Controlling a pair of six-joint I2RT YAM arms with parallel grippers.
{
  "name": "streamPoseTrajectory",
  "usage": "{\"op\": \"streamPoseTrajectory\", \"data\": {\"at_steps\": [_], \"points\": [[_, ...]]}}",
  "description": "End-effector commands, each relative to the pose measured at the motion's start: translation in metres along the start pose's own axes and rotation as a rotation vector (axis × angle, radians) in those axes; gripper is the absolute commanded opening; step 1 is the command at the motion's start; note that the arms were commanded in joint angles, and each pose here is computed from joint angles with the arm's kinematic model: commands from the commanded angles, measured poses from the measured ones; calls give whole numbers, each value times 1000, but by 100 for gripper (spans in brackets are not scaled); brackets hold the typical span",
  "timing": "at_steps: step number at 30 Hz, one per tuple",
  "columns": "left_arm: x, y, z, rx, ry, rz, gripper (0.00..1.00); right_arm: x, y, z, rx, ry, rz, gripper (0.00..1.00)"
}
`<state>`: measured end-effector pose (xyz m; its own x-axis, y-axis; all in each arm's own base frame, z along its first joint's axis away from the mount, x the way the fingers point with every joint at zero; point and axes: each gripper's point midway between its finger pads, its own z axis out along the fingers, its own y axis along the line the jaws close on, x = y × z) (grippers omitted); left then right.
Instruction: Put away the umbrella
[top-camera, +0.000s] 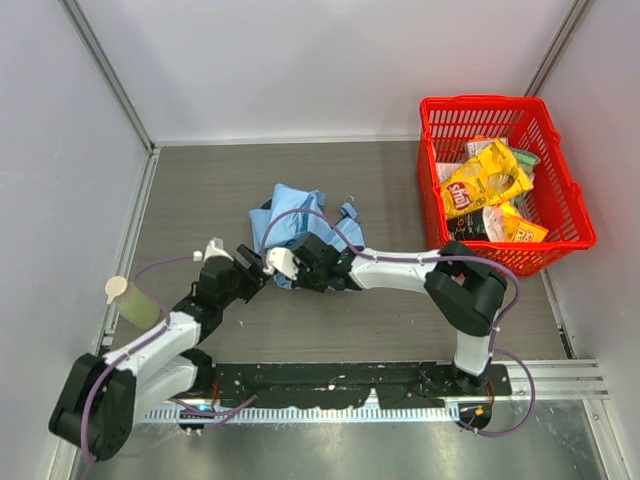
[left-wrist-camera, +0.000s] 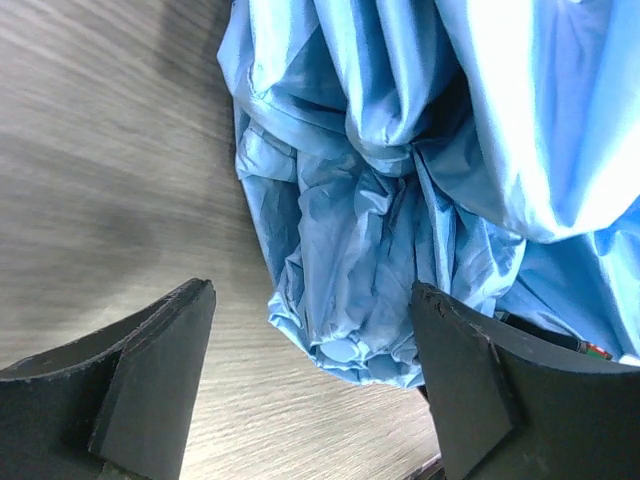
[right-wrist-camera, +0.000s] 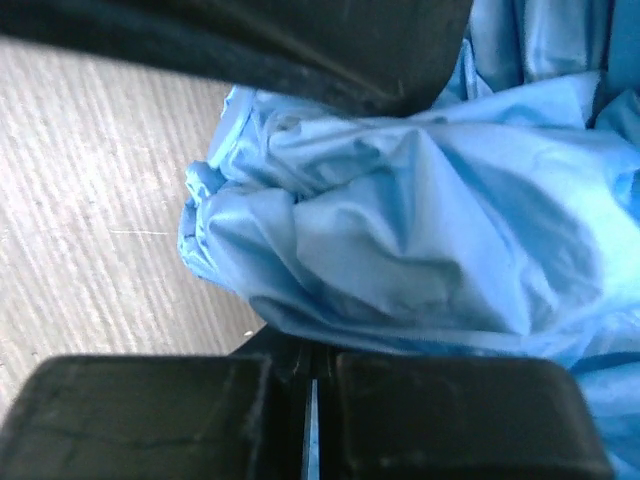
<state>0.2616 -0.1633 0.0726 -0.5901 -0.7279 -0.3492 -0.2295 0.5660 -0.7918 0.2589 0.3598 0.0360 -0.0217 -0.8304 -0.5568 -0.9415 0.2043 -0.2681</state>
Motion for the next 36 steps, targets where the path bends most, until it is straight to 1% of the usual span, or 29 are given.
{"op": "streamPoseTrajectory", "data": {"at_steps": [1,2,3,4,6,7,8,10,11,12,13,14,16,18,21,22,23,24,25,27,28,29,30,31,32,33,34,35,36], "points": [[-2,-3,-20,21,-26,-16,90,3,5,-4,-17,23,41,6],[-3,-9,-25,50,-29,-16,99,2,4,-5,-12,22,49,15],[-4,-14,-30,63,-29,-14,100,1,4,-6,-8,21,72,21],[-6,-21,-34,78,-28,0,100,-3,3,-9,-8,17,86,33],[-8,-27,-41,68,-17,35,99,-9,2,-17,-5,17,147,44],[-9,-30,-43,63,-12,48,99,-14,3,-23,-2,6,188,47],[-8,-34,-46,61,3,65,97,-13,4,-27,-5,15,203,53],[-7,-40,-51,62,30,84,89,-15,6,-39,-2,6,258,57],[-6,-45,-54,79,38,90,86,-22,4,-51,6,-20,289,57],[-6,-48,-56,92,42,99,84,-21,11,-55,-23,-29,305,59],[-5,-50,-59,108,45,114,84,-31,11,-68,-29,-72,340,60],[-5,-54,-62,124,47,133,85,-34,17,-75,-56,-91,378,61],[-4,-62,-66,147,60,196,90,-47,23,-93,-95,-152,437,62],[0,-66,-69,128,85,264,95,-59,32,-111,-153,-205,497,62],[7,-73,-74,98,115,380,95,-73,36,-138,-205,-278,575,61],[7,-76,-77,98,111,412,92,-73,38,-143,-215,-283,629,61],[6,-80,-79,104,103,439,86,-77,40,-156,-249,-314,647,61],[5,-83,-80,108,94,465,78,-78,45,-164,-277,-329,685,60],[4,-85,-81,107,86,476,65,-78,51,-171,-314,-333,693,58],[4,-93,-82,131,87,488,62,-80,59,-189,-355,-365,718,58],[6,-98,-81,147,96,491,66,-82,55,-200,-330,-390,731,58],[9,-102,-80,160,113,494,71,-77,49,-206,-281,-379,753,58],[13,-105,-77,164,127,500,76,-71,28,-214,-152,-395,783,58],[15,-107,-74,149,128,505,81,-57,17,-218,-53,-347,815,59],[20,-113,-73,149,134,514,82,-41,-9,-224,117,-332,846,59],[21,-115,-68,132,116,524,83,-24,-16,-226,201,-284,866,62],[23,-118,-64,122,111,529,82,-5,-37,-232,347,-261,902,64],[23,-124,-63,122,96,534,82,11,-44,-230,409,-234,964,65],[25,-127,-60,114,88,545,80,27,-59,-233,471,-226,1020,69]]}}
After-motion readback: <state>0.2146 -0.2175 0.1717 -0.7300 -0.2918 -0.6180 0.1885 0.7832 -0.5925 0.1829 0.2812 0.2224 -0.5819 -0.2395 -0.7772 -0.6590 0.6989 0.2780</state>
